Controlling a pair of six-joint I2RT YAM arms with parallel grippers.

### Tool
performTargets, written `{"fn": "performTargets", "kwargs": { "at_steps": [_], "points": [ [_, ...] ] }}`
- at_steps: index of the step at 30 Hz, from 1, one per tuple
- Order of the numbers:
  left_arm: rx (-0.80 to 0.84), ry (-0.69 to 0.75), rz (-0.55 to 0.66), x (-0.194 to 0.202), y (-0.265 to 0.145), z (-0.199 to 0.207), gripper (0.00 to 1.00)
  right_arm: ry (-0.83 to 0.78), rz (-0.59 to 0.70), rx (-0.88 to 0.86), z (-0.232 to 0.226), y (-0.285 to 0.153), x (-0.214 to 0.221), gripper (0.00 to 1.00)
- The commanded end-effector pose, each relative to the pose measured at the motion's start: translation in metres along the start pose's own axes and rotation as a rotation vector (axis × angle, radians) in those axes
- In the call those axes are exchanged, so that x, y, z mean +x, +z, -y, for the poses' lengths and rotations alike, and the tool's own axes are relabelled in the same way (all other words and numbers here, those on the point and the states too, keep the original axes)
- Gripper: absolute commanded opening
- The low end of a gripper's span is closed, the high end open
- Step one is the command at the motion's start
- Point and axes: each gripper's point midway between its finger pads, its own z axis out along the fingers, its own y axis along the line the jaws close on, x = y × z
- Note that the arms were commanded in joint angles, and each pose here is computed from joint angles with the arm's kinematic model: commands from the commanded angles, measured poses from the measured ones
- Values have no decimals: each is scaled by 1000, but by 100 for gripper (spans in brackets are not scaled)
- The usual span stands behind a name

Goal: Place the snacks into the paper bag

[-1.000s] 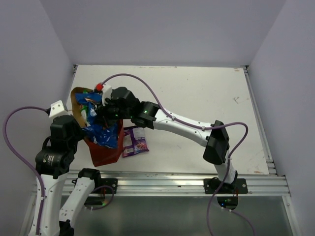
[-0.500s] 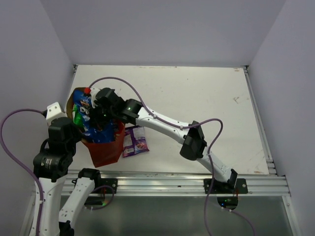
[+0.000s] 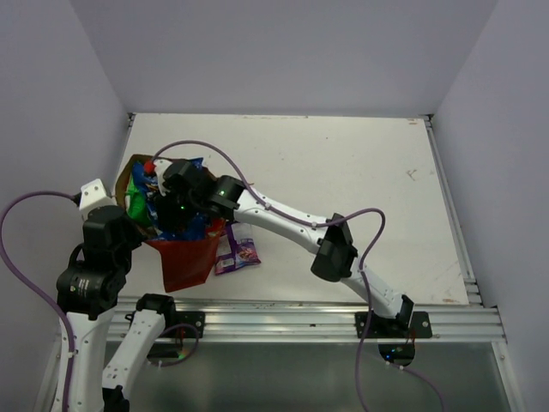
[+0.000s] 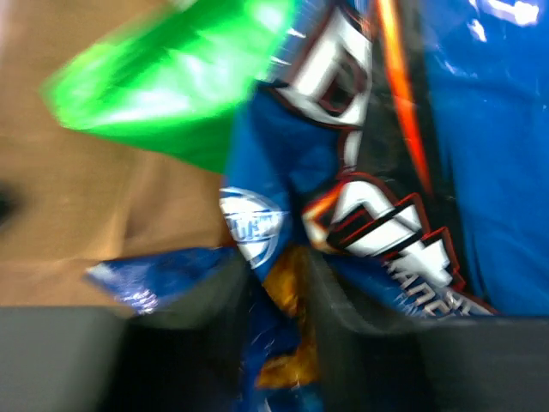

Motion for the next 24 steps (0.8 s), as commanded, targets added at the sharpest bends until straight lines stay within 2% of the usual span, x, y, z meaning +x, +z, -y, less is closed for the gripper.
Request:
{"fn": "performTargets", "kwargs": {
  "at_steps": [1,2,4,5,8,9,10,14,15,16,17,19,20,24],
  "points": [
    [29,-18,26,-11,-5,6,0,-89,169,-96,-47,-59,-65,41],
    [31,-19,26,-11,-5,7,0,-100,244,-115,-60,-89,-90,51],
    [34,-20,21,-10,-4,7,0,-126,353,-95,-65,-124,-120,59],
    [35,-21,20,-9,-3,8,0,-142,444,-90,-75,-171,-143,70],
    [41,-22,12,-6,0,10,0,-172,503,50,-54,-212,-150,82],
    [40,-19,5,-4,2,11,0,-188,502,126,-42,-235,-145,83],
    [43,-19,5,-5,2,12,0,-194,484,162,-34,-240,-137,83],
    [44,-13,8,-7,6,14,0,-173,346,288,6,-248,-70,84],
    [47,-10,6,-8,6,16,0,-138,285,301,19,-240,-32,84],
    [48,-8,4,-8,7,16,0,-117,262,308,25,-238,-14,84],
    [46,-6,4,-8,7,16,0,-98,166,329,42,-220,30,84],
    [44,1,3,-9,7,16,0,-31,161,312,45,-220,53,83],
    [44,3,5,-10,7,16,0,-15,100,327,55,-209,83,83],
    [47,6,-3,-9,7,17,0,29,85,297,60,-188,108,83]
  ]
}}
